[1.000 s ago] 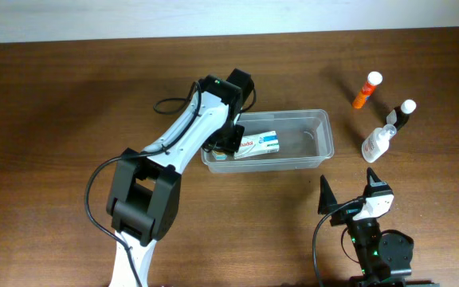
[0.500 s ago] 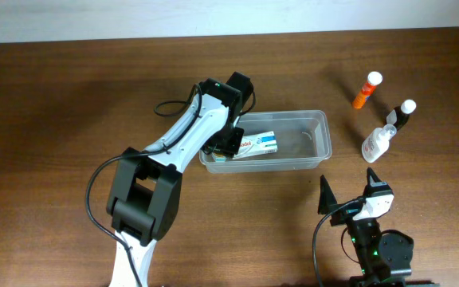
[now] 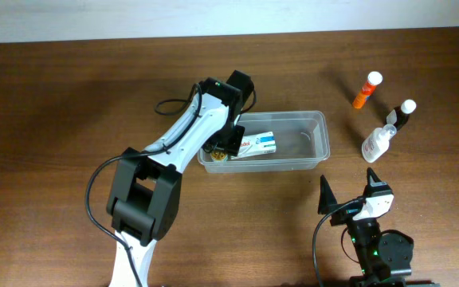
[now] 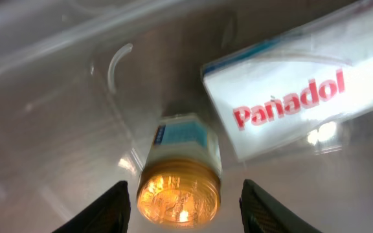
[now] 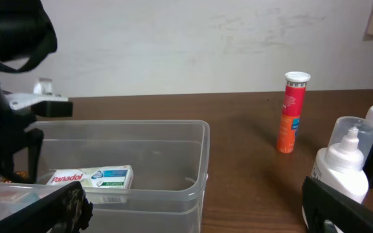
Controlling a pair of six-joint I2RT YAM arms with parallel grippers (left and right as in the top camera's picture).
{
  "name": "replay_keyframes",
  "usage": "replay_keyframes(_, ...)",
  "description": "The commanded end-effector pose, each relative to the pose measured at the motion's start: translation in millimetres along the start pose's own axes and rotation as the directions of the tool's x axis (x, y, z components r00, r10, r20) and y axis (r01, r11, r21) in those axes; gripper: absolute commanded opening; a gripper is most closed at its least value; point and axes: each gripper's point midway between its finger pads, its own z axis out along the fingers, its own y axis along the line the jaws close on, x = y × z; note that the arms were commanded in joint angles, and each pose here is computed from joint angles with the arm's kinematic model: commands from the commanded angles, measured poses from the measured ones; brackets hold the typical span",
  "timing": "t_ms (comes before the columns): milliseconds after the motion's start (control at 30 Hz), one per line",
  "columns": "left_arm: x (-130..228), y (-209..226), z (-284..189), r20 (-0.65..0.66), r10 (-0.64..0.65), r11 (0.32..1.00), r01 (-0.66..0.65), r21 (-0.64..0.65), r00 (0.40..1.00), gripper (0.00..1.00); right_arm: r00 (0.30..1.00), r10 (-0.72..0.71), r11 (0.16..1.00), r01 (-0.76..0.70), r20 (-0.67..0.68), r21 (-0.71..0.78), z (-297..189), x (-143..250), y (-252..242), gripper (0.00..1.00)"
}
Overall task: Pack container
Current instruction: 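Raise the left gripper and withdraw it to the left side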
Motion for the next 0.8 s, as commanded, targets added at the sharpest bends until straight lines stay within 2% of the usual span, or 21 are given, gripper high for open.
replay_keyframes(0, -18.3, -1.3, -29.7, 0.062, 0.005, 1.0, -0.006, 0.007, 0.998, 0.55, 1.0, 0.006, 1.0, -0.006, -0.006, -0.017, 0.0, 2.6, 3.6, 0.98)
replay_keyframes(167, -28.5, -1.1, -90.2, 0.137, 0.008, 1.0, -0.011, 0.023, 0.99, 0.56, 1.0, 0.006, 1.0, -0.006, -0.006, -0.017, 0.0, 2.6, 3.6, 0.98)
replay_keyframes(400, -25.3, 17.5, -180.3, 0.279, -0.006, 1.0, 0.003, 0.009, 0.96, 0.71, 1.0, 0.006, 1.0, -0.006, -0.006, -0.017, 0.0, 2.6, 3.6, 0.98)
replay_keyframes(433, -24.9, 16.3, -189.9, 0.303, 0.013, 0.999, -0.022, 0.027, 0.953, 0.8, 1.0, 0.006, 1.0, -0.006, -0.006, -0.017, 0.0, 2.6, 3.6, 0.98)
replay_keyframes(500, -21.9, 22.4, -207.3, 0.346, 0.001, 0.999, -0.013, 0.032, 0.938, 0.83, 1.0, 0.006, 1.0, -0.006, -0.006, -0.017, 0.0, 2.6, 3.6, 0.98)
replay_keyframes(567, -16.3, 32.4, -225.3, 0.385, -0.007, 0.999, -0.006, 0.035, 0.923, 0.99, 1.0, 0.006, 1.0, -0.006, -0.006, -0.017, 0.0, 2.6, 3.6, 0.98)
replay_keyframes(767, 17.4, 57.0, -258.1, 0.431, -0.019, 1.0, 0.007, 0.029, 0.902, 0.99, 1.0, 0.006, 1.0, -0.006, -0.006, -0.017, 0.0, 2.6, 3.6, 0.98)
